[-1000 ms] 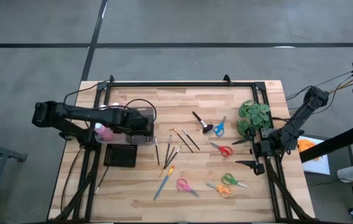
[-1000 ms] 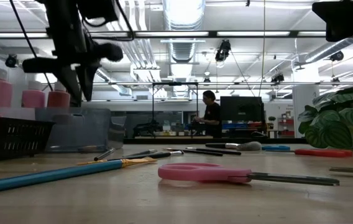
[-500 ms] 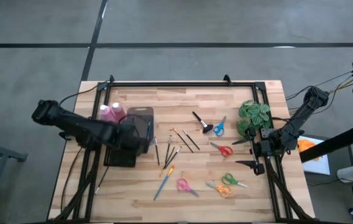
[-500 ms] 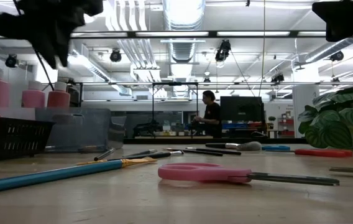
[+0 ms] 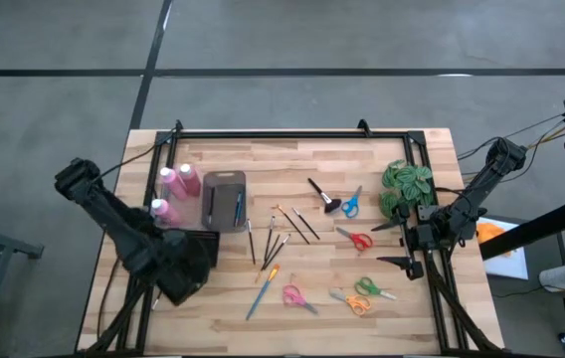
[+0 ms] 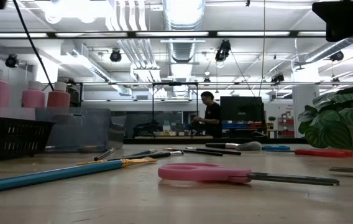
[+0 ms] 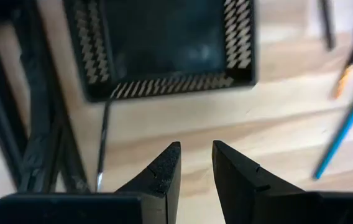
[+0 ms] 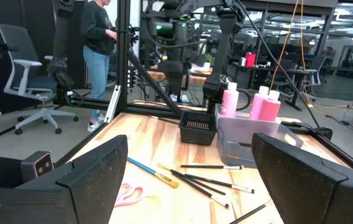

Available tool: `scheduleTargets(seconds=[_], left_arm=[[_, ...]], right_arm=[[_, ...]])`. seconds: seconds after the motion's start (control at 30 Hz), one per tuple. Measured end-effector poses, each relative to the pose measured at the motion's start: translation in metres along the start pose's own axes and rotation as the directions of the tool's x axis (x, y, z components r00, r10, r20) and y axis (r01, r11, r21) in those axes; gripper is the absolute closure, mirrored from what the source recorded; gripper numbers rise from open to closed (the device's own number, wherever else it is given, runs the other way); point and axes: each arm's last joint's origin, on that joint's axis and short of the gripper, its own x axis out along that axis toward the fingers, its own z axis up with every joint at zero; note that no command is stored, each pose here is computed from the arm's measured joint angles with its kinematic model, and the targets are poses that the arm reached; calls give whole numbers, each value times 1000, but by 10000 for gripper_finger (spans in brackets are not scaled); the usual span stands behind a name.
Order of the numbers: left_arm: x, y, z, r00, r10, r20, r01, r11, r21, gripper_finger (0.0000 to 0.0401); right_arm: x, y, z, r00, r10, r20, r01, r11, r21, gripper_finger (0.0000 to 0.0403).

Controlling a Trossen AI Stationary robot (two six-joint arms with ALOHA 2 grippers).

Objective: Pick & Place Paint Supplies
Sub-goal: Put the black brush into the black bin

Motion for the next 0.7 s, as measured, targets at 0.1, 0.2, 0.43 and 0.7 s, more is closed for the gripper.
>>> scheduleTargets(seconds=[0.1, 0.2, 0.43, 0.7], left_arm=[[3, 5, -12, 999, 37, -22, -36, 999, 5, 306], [6, 9, -21, 997, 70, -30, -69, 997, 23, 306], [21, 8, -36, 989, 146, 2, -145, 977, 154, 306], [53, -1, -52, 949, 315, 28, -312, 920, 239, 306]], right_arm=[[0, 0, 0, 1000, 0, 0, 0, 1000, 0, 62], [0, 0, 0, 1000, 0, 0, 0, 1000, 2, 62], [0, 0, 0, 1000, 0, 0, 0, 1000, 0, 62], [0, 0, 0, 1000, 0, 0, 0, 1000, 0, 62]])
